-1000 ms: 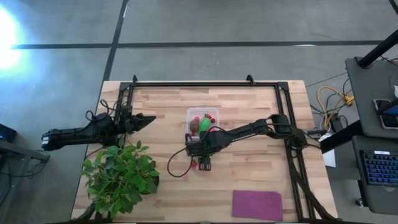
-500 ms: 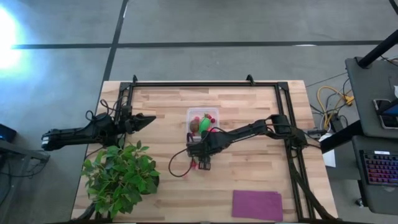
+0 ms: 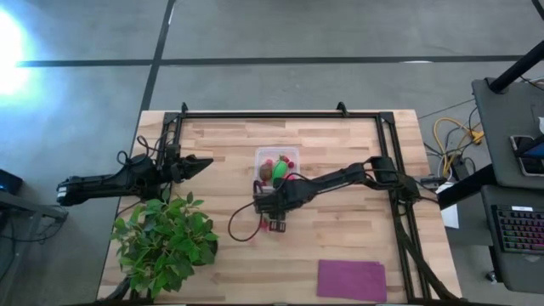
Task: Pick and placing Produce into tupperware
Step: Put the green peas into the transparent bin
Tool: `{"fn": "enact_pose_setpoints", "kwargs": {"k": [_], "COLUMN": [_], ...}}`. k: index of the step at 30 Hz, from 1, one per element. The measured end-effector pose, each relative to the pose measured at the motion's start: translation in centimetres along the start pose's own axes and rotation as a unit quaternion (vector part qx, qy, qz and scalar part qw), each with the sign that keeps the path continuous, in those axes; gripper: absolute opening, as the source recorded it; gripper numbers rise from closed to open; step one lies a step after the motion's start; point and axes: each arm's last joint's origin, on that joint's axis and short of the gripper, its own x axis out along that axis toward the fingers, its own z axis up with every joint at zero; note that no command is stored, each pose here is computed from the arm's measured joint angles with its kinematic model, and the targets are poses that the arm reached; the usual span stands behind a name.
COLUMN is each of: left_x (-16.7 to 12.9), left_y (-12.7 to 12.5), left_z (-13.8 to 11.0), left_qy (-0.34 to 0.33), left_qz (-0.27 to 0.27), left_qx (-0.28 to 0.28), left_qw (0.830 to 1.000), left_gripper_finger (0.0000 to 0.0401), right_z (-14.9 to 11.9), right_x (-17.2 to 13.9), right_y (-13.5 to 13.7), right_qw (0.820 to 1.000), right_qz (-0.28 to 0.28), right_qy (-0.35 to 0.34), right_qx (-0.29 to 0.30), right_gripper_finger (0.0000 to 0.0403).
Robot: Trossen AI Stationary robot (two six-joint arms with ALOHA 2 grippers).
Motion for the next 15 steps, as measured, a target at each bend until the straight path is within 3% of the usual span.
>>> {"fn": "enact_pose_setpoints", "kwargs": {"k": [8, 12, 15], "left_x": [0.0, 0.0, 0.0], "left_y": [0.0, 0.0, 0.0], "left_z": [0.0, 0.0, 0.0], "left_qy": [0.0, 0.0, 0.0], "left_qz": [0.0, 0.0, 0.0], "left_qx": [0.0, 0.0, 0.0], "left_qw": [1.0, 1.0, 1.0], "left_gripper_finger": [0.0201, 0.0201, 0.0201], "right_z": [2.9, 4.6, 5.3], "right_x": [-4.6, -8.2, -9.6], "right_y": [0.3, -0.3, -2.6], "right_qw": [0.999, 0.994, 0.988], "right_qz": [0.008, -0.06, -0.1], "right_qy": [-0.041, -0.086, -0.096], "right_qx": [0.004, 0.016, 0.066], "right_gripper_finger": [0.0133, 0.0134, 0.0136]}}
